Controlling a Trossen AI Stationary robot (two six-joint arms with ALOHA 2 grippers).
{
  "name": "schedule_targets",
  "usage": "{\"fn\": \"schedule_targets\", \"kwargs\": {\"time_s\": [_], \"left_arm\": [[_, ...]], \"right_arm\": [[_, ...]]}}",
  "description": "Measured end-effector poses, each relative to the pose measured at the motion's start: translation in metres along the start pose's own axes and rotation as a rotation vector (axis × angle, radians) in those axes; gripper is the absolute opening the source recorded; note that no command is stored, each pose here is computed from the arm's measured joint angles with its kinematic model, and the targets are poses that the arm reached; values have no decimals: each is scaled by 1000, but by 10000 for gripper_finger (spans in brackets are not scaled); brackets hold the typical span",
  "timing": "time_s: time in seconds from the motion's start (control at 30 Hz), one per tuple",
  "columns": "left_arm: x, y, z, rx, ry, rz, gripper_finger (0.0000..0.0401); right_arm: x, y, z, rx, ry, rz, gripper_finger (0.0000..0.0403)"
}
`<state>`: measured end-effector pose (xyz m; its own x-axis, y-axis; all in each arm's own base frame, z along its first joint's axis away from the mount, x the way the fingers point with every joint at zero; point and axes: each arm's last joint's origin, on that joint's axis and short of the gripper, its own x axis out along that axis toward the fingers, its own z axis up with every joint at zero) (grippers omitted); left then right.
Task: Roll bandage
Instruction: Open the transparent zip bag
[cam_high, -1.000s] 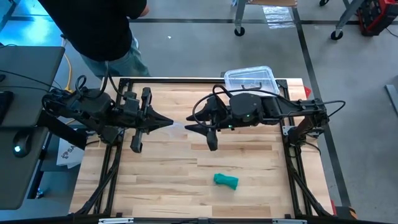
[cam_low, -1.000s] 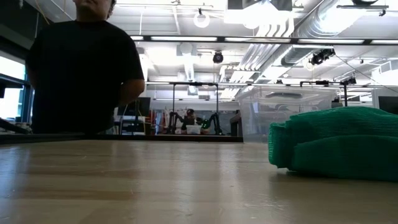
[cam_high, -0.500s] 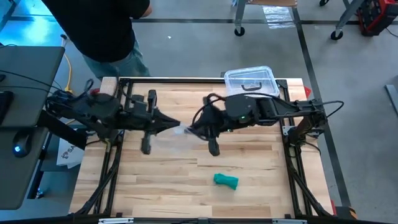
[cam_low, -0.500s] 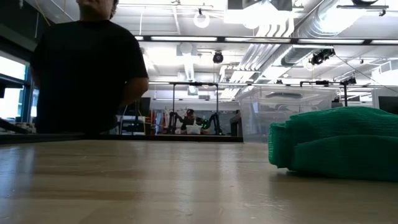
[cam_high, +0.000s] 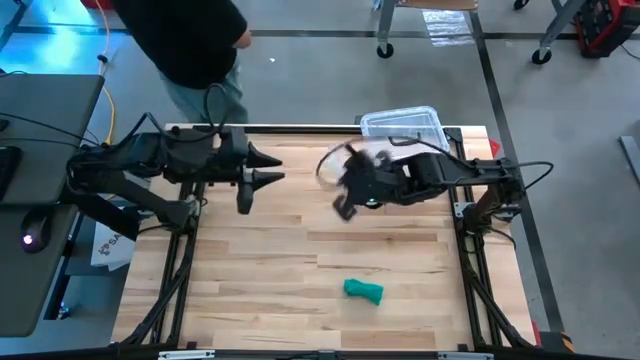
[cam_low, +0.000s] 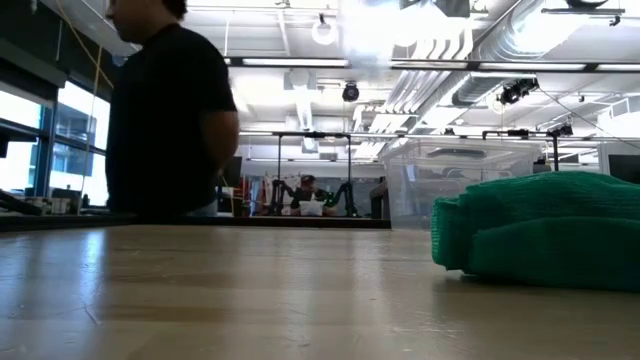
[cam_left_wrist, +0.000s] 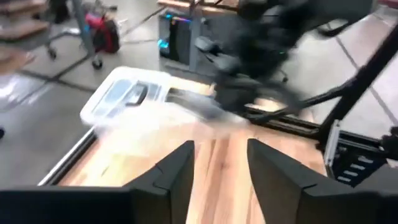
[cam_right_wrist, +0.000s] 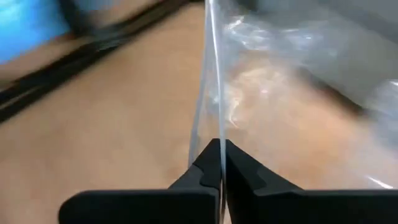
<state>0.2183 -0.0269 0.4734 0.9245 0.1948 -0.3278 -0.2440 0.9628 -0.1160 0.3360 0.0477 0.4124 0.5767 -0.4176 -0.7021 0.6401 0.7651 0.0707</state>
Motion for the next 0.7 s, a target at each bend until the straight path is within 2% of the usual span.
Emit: {"fn": "schedule_targets", "kwargs": {"time_s": [0.07,0.1,0.17,0.27,0.33,0.47,0.53,0.7], "left_arm": [[1,1,-1,-28,6,8,150],[3,0,-1,-32,9,2,152],[6,-4,1,-39,-7,-29,152],[13,-11,1,-40,-17,-56,145],[18,-16,0,-62,-16,-54,138],[30,-20,-6,-107,-36,45,126],[40,-23,-12,-58,-68,42,124],[61,-27,-16,31,-252,11,132]], "right_arm": [[-4,13,3,-148,43,249,0],[-6,18,3,-195,40,318,0],[-8,20,3,-132,-5,262,0],[-6,9,7,79,-99,74,0],[-5,7,11,162,-147,37,0],[-6,10,19,240,-224,68,0],[-7,13,25,273,-277,91,0],[-13,21,39,337,-399,190,0]]}}
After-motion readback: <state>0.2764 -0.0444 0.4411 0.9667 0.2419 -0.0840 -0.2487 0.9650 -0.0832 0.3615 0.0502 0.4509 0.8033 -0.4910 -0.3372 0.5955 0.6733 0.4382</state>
